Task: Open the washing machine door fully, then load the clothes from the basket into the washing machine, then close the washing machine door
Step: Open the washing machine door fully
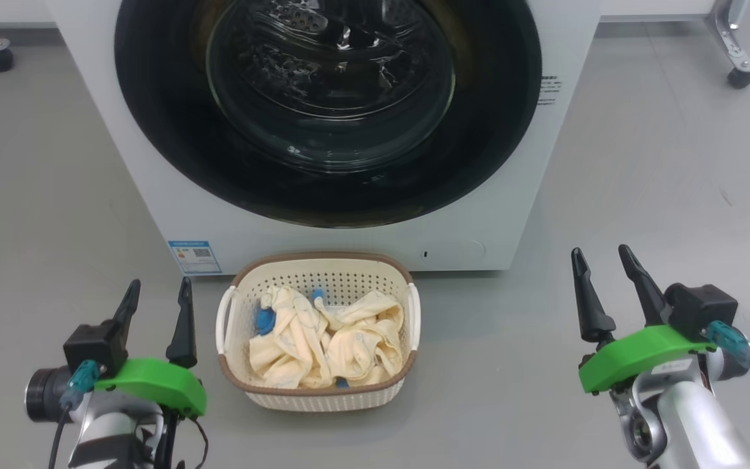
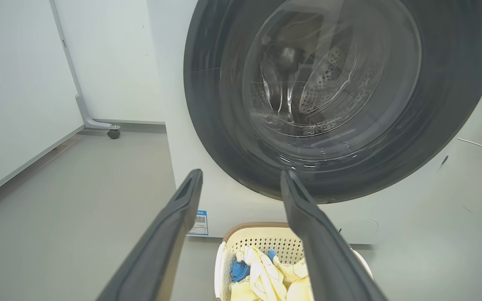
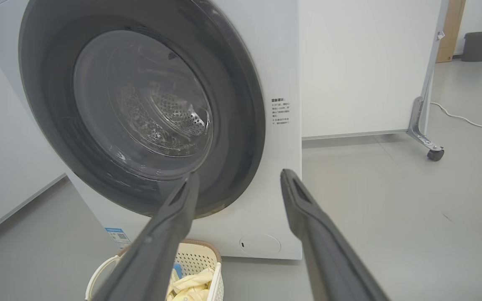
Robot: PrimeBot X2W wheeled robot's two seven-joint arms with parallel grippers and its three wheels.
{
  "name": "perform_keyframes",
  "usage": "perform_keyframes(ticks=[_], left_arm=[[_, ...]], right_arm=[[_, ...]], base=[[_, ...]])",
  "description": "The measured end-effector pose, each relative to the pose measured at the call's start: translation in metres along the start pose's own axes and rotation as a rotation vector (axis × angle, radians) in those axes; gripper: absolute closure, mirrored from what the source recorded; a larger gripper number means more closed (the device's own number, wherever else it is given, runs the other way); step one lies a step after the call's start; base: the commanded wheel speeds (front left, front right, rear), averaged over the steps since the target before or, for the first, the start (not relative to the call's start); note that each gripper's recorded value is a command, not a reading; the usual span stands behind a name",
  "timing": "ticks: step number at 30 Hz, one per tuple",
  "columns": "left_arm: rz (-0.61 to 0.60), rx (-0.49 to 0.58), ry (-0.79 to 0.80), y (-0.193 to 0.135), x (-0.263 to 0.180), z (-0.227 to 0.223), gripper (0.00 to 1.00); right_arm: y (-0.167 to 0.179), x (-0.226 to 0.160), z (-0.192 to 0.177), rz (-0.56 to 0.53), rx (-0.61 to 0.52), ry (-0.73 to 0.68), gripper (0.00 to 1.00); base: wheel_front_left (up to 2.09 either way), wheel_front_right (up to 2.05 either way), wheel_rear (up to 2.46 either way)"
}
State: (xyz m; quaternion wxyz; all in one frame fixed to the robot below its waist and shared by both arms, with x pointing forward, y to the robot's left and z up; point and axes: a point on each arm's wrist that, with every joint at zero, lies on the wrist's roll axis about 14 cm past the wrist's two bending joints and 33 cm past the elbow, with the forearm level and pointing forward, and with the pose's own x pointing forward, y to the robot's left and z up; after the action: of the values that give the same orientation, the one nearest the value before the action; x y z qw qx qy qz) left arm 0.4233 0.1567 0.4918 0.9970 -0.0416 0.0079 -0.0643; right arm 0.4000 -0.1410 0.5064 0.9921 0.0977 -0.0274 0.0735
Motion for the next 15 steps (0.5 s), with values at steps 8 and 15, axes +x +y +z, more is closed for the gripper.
perform_keyframes(ticks=[8, 15], left_arm=[[-0.005, 0.003, -0.003, -0.0015, 0.0003, 0.0013, 0.00], [-0.017, -0.012, -0.015, -0.0066, 0.0006, 0.0050, 0.00]], right_arm=[[-0.0001, -0.0001, 0.0005, 0.000, -0.001, -0.001, 0.00], [-0.0049, -0.0011, 0.0032, -0.006, -0.012, -0.006, 0.00]], base=[[1.22, 1.22, -2.45], [0.86, 0.86, -1.73]])
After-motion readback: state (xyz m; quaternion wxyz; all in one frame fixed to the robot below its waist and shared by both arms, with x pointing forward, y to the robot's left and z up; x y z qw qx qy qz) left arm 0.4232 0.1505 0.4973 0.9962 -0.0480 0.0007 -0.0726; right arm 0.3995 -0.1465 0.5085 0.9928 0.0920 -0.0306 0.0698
